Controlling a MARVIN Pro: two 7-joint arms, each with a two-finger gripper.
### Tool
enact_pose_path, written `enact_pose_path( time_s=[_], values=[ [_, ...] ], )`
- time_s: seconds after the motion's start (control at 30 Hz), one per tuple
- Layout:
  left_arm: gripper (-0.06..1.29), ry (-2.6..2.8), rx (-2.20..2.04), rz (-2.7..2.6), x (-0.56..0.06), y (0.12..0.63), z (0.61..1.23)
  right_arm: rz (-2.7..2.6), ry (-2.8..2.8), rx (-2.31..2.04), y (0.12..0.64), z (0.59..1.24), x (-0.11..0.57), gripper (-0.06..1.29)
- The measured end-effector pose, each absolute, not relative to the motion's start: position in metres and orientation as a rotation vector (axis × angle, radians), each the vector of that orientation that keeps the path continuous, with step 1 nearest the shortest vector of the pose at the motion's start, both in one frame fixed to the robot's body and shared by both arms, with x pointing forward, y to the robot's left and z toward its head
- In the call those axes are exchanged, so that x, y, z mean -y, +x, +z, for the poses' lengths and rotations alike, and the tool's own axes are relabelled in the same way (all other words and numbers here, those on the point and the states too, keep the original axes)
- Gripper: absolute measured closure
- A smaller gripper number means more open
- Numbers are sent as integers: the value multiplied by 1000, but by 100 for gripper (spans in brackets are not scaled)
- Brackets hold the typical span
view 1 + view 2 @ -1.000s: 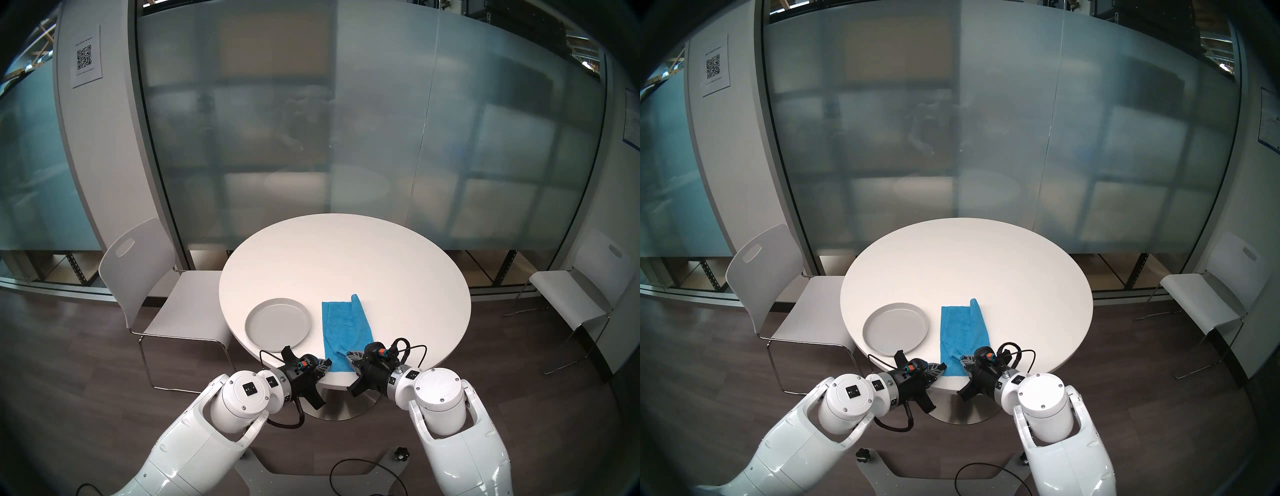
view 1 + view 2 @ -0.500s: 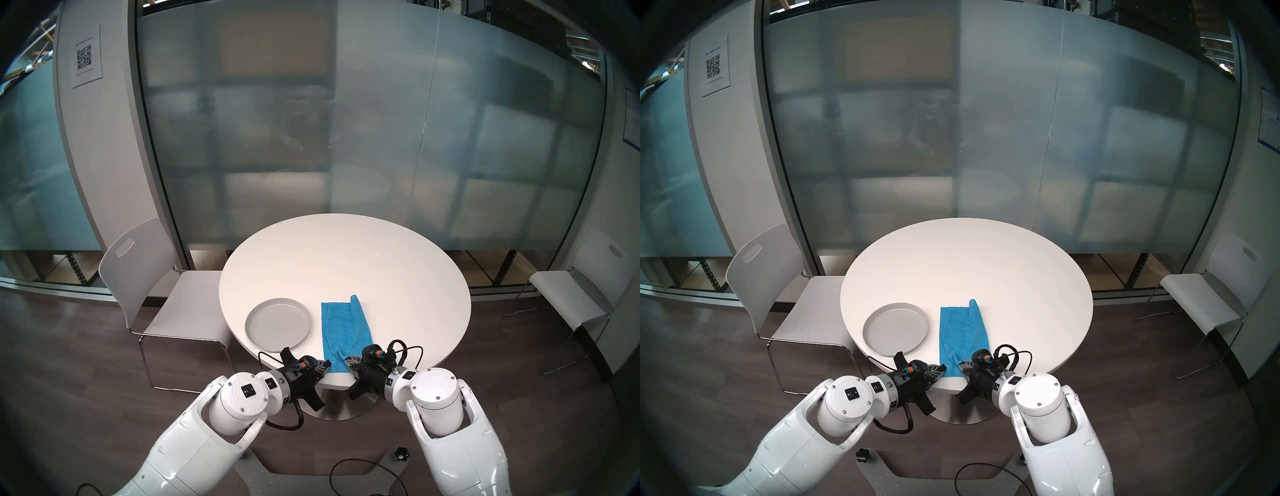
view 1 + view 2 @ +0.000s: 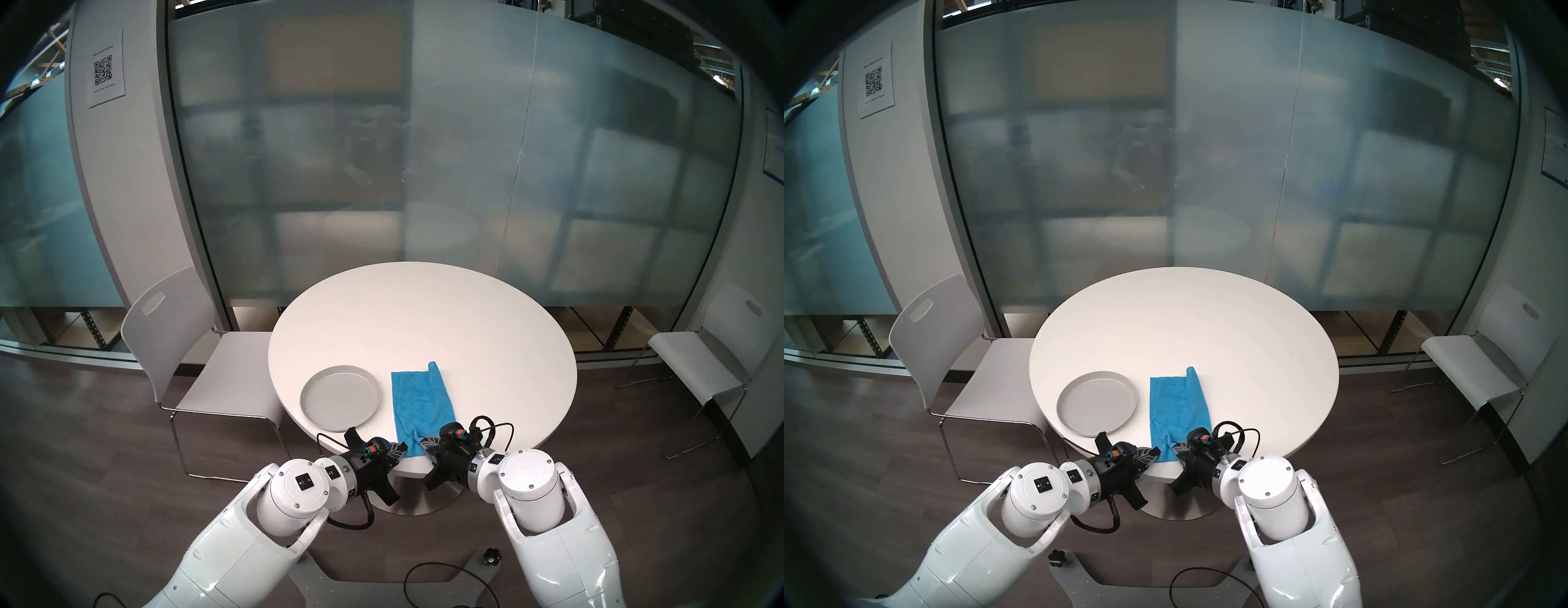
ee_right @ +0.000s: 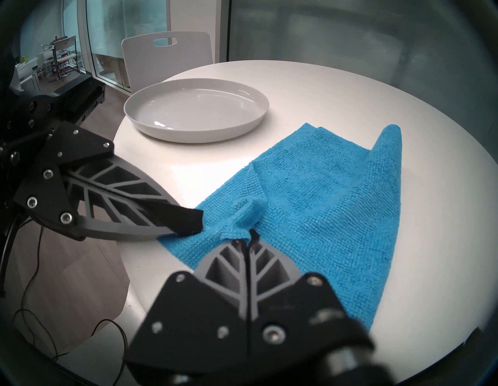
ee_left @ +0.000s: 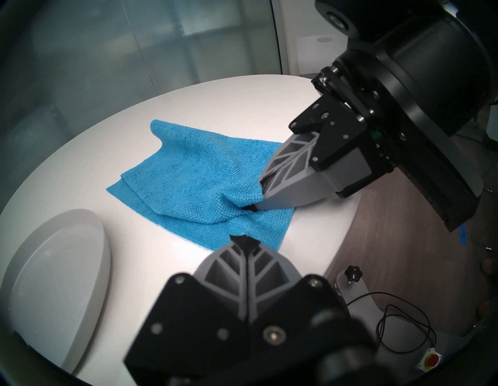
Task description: Fold the napkin in half twice and place it beside the plate
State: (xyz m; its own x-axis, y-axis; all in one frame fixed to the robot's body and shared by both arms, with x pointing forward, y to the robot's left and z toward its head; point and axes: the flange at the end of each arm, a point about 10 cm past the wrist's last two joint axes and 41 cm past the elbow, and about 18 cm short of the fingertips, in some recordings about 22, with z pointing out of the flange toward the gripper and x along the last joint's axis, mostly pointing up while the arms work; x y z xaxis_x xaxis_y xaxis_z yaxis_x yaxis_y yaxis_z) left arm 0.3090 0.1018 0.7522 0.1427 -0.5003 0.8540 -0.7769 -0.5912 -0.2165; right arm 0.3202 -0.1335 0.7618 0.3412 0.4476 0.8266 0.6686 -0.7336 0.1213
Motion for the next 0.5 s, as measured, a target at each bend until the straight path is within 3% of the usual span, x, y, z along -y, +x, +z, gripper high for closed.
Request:
enact_pose_path(
  time_s=[0.5],
  values=[
    [125,2156,1217,1455,-108,316,758,-1310,-2365,1072,325,763,135,124]
  ],
)
